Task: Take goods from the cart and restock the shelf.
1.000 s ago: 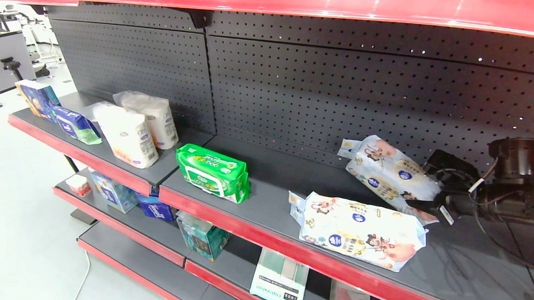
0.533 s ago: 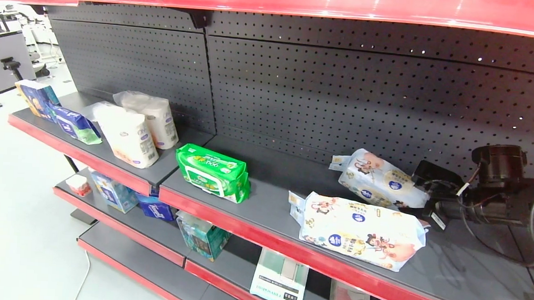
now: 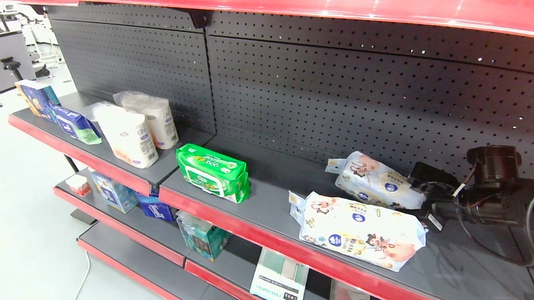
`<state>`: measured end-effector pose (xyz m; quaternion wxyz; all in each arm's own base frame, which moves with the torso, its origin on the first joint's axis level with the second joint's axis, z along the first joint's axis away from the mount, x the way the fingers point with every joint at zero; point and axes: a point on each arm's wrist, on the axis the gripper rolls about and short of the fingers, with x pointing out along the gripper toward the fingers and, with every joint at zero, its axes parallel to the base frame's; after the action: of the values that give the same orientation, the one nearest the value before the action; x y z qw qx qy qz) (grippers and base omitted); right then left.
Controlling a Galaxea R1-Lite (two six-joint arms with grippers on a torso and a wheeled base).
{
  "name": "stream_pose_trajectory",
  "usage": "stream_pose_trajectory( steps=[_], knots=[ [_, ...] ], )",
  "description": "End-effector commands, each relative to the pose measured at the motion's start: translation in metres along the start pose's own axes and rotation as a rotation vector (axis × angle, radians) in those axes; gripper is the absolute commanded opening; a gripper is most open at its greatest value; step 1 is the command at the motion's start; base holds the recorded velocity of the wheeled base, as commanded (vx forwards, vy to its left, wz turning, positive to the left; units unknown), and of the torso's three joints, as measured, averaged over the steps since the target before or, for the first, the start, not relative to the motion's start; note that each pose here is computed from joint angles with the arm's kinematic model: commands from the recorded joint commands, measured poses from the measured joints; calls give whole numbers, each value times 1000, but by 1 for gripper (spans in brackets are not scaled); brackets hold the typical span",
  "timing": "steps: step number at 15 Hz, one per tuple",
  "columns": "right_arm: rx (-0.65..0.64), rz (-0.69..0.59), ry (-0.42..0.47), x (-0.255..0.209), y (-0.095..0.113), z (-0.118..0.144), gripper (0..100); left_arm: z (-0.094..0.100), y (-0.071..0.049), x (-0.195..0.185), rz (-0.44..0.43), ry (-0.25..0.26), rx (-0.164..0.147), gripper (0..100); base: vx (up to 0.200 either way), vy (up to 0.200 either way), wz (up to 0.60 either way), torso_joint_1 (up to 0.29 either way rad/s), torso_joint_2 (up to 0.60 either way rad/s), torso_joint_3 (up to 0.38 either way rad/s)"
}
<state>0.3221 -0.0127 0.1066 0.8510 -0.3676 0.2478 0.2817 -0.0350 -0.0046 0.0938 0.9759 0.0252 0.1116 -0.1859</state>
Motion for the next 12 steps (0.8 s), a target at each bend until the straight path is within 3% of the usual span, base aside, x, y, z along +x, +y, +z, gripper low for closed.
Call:
stream_pose_trajectory(
  steps=[1,5,6,12],
  knots=[
    [3,0,2,-2,1,0,0,0,0,0,0,2,-1,100,0,0,0,0,0,0],
    [-4,-9,-2,-5,1,1,0,0,0,0,0,2,-1,100,0,0,0,0,0,0],
    [-7,-9,-2,-4,1,1,100,0,0,0,0,2,-1,100,0,0,0,0,0,0],
    [0,-14,-13,-4,1,6,100,0,0,0,-1,0,0,100,0,0,0,0,0,0]
  ],
)
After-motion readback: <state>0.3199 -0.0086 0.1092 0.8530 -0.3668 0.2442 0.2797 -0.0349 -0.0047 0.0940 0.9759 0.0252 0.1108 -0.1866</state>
